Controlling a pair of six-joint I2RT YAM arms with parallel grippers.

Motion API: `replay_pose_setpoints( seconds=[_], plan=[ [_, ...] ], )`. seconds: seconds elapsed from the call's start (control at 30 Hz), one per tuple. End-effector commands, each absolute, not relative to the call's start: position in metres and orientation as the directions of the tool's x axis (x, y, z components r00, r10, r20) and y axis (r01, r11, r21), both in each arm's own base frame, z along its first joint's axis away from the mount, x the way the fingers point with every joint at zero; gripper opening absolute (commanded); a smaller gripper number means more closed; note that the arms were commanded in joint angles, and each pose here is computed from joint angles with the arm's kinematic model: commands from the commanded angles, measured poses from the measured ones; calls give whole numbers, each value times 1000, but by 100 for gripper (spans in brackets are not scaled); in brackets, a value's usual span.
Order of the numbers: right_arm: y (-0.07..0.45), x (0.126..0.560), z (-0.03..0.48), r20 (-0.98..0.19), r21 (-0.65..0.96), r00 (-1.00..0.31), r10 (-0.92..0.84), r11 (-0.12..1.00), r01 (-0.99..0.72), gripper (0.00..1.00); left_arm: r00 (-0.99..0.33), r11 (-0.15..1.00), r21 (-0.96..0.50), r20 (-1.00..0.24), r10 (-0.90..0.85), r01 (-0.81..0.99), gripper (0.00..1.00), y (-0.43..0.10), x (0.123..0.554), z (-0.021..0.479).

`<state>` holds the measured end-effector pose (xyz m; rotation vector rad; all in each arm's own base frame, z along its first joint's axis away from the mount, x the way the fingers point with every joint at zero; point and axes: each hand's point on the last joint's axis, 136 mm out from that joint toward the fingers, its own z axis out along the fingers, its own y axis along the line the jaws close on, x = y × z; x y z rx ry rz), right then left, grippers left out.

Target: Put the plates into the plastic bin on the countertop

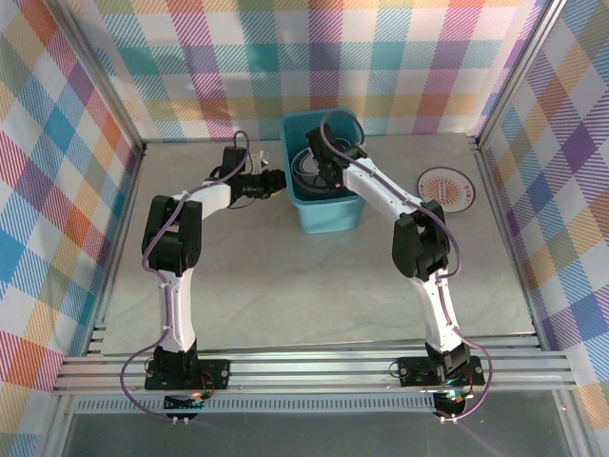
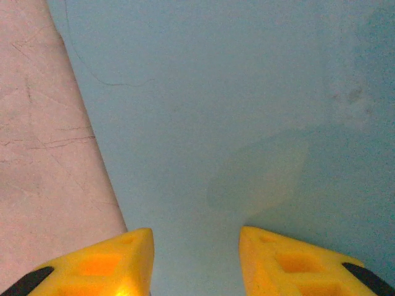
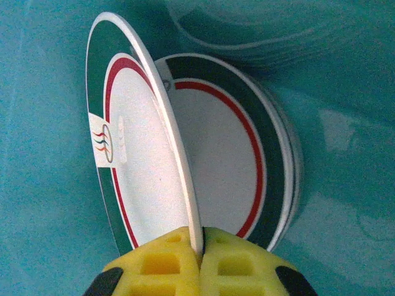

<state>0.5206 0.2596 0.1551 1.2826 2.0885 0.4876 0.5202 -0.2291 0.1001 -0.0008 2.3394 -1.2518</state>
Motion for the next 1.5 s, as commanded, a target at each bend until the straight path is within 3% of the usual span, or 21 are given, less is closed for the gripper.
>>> replay_pose_setpoints(
  seconds=[0.0,0.63,0.83,0.93,1.03,1.27,1.4,1.47],
  plan=[
    [274,523,142,-229,627,-315,921,387,676,0,-873,556,-786,-444,-201,271,41,-238,511,120],
    [273,507,97,-145,544,-266,953,301,783,0,-873,561,-782,-444,-200,269,41,-237,510,119],
    [276,507,90,-141,536,-280,950,311,785,13,-872,565,-780,-446,-201,269,41,-236,510,119],
    [276,506,89,-143,531,-287,947,318,785,24,-871,570,-777,-448,-203,268,41,-235,509,119],
    [277,507,90,-136,544,-297,945,322,775,48,-870,574,-775,-449,-203,266,41,-235,509,119],
    [282,517,117,-172,612,-350,921,378,695,82,-866,586,-767,-454,-210,260,41,-232,506,119],
    [284,520,140,-222,638,-404,887,446,628,99,-860,597,-760,-462,-217,258,41,-230,507,120],
    [283,519,152,-260,638,-440,860,495,590,99,-855,605,-753,-469,-220,258,41,-228,509,121]
  ],
)
